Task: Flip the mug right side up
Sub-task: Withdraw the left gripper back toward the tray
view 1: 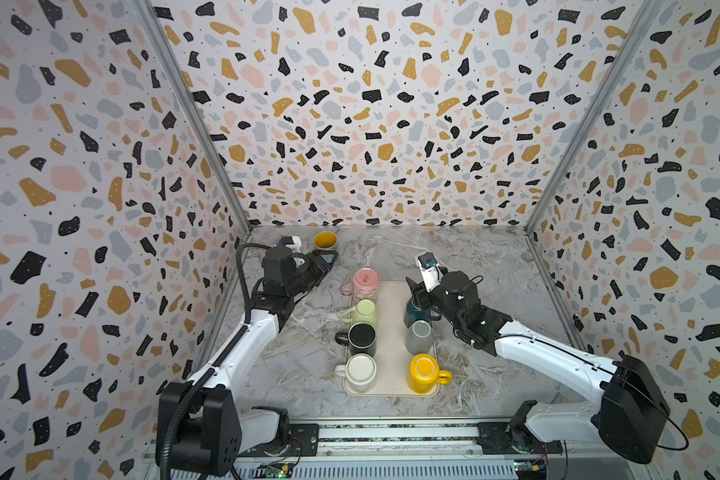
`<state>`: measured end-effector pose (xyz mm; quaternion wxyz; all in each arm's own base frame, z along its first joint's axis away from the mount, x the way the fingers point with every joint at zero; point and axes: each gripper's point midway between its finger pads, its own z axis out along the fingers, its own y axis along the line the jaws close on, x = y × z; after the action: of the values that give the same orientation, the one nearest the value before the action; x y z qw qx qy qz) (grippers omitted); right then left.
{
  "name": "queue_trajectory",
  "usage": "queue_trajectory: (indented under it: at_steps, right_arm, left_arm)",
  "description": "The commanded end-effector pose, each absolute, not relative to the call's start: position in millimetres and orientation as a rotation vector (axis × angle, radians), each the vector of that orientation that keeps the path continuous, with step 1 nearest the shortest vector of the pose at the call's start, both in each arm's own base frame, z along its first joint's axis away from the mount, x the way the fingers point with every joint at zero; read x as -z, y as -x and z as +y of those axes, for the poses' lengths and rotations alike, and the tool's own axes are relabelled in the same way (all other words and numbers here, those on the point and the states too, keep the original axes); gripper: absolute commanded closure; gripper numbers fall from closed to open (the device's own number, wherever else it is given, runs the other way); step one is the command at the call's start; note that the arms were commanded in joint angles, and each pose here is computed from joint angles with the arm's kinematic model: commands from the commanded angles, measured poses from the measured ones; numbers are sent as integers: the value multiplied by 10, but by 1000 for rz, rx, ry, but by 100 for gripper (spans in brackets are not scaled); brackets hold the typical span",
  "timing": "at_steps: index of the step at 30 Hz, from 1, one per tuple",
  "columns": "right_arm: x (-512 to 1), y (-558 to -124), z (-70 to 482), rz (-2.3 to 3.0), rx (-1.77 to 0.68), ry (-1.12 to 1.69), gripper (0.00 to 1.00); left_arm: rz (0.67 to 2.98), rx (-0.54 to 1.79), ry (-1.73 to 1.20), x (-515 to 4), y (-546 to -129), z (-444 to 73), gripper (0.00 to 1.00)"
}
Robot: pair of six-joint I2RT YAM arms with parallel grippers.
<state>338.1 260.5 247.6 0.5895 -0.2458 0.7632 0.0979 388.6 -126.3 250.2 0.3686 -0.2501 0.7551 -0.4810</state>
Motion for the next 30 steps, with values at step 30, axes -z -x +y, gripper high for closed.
queue_trajectory:
  at_steps: [30]
  right_arm:
    - [-2663,-3466,2596,1763,-249,507,30]
  left_arm:
    - [1608,1805,1630,-1572,-4092,-1328,48]
